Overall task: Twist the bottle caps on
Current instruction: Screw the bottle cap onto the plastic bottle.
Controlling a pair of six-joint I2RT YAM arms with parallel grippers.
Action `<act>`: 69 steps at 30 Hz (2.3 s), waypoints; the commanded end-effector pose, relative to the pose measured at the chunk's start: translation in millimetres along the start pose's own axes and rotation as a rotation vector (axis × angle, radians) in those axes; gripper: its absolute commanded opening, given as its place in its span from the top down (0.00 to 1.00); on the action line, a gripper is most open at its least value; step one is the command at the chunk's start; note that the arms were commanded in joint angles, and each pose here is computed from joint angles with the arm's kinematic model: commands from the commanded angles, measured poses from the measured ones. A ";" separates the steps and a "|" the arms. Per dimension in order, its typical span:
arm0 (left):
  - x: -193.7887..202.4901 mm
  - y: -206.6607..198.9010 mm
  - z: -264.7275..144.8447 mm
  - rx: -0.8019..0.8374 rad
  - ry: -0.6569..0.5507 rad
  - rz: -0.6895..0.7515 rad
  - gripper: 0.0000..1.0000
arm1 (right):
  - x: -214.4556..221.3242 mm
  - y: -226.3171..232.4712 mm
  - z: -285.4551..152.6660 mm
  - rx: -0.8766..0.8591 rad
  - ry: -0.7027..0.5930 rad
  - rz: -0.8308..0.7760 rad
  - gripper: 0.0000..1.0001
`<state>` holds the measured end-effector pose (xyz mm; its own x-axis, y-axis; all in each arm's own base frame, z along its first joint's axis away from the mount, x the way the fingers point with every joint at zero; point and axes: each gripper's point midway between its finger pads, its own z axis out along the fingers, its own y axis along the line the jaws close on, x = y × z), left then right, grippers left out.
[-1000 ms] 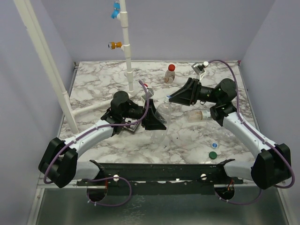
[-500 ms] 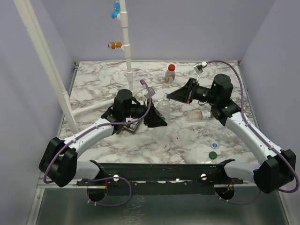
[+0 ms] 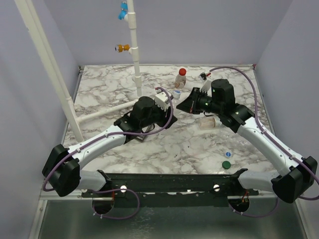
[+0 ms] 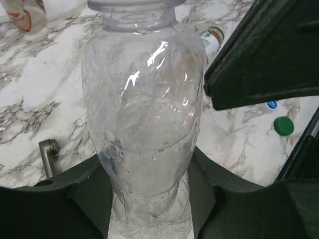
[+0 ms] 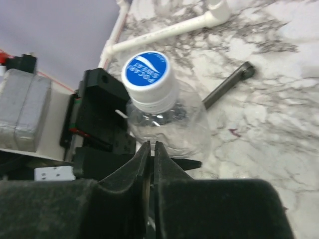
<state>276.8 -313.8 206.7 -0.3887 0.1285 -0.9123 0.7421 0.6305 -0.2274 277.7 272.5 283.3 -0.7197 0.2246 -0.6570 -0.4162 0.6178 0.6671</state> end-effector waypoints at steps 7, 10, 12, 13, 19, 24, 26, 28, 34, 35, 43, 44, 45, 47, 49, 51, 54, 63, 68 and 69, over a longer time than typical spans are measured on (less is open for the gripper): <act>4.2 -27.8 -15.2 0.235 0.039 0.030 1.00 | -25.1 3.7 -28.8 0.048 -0.117 -0.152 0.38; 3.6 -61.8 -31.7 0.442 0.035 0.010 1.00 | -26.7 19.4 -29.5 -0.046 -0.110 -0.192 0.30; 2.8 -79.0 -42.6 0.557 0.036 -0.015 1.00 | -28.6 26.6 -30.4 -0.096 -0.116 -0.211 0.29; 3.3 -85.3 -47.0 0.601 0.043 -0.028 1.00 | -29.8 30.6 -31.4 -0.123 -0.120 -0.220 0.29; -1.2 -103.5 -61.5 0.727 0.030 -0.085 1.00 | -27.7 56.2 -30.3 -0.287 -0.098 -0.244 0.31; -4.8 -102.9 -61.7 0.731 0.013 -0.106 1.00 | -23.1 65.5 -30.7 -0.358 -0.083 -0.228 0.42; -4.6 -98.8 -60.4 0.721 0.010 -0.123 1.00 | -20.8 65.2 -31.9 -0.360 -0.080 -0.228 0.41; -4.2 -95.9 -59.9 0.718 0.004 -0.133 1.00 | -19.0 63.2 -33.8 -0.351 -0.081 -0.227 0.40; -5.6 -93.8 -59.2 0.716 -0.011 -0.139 1.00 | -14.3 59.8 -36.4 -0.340 -0.078 -0.220 0.39; -5.7 -93.6 -58.7 0.716 -0.009 -0.143 1.00 | -14.4 60.6 -36.7 -0.345 -0.079 -0.218 0.40; -3.1 -91.5 -54.6 0.710 0.004 -0.164 1.00 | -16.0 57.3 -33.3 -0.318 -0.067 -0.208 0.63; -2.8 -90.9 -53.8 0.705 0.003 -0.163 1.00 | -16.6 55.0 -32.2 -0.302 -0.067 -0.202 0.68; -3.0 -88.6 -51.7 0.689 0.002 -0.166 1.00 | -17.3 52.8 -31.1 -0.288 -0.066 -0.199 0.72; -3.0 -79.0 -43.8 0.618 -0.004 -0.165 1.00 | -18.7 46.6 -29.2 -0.246 -0.062 -0.190 0.81; -2.6 -60.7 -31.8 0.495 -0.008 -0.156 1.00 | -19.5 39.1 -27.4 -0.197 -0.058 -0.173 0.86; -3.6 -38.1 -19.8 0.341 -0.012 -0.137 1.00 | -20.2 26.2 -24.7 -0.121 -0.059 -0.136 0.90; -10.0 -14.1 -10.2 0.154 -0.034 -0.075 1.00 | -17.8 4.1 -20.6 0.007 -0.042 -0.080 0.95; -36.3 9.9 0.5 -0.214 -0.110 0.144 1.00 | -15.7 -29.6 -13.5 0.290 -0.024 0.004 1.00; -42.1 7.0 6.7 -0.302 -0.116 0.255 1.00 | -4.3 -32.7 -0.3 0.368 0.010 0.015 1.00; -42.6 6.6 8.0 -0.313 -0.115 0.270 1.00 | -2.6 -34.3 2.4 0.387 0.012 0.017 1.00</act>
<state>269.5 -329.9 204.6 -0.3026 0.2096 -0.9298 0.7224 0.6868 -0.0802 306.9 255.3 304.6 -0.6362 0.2486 -0.7304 -0.3198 0.7766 0.5428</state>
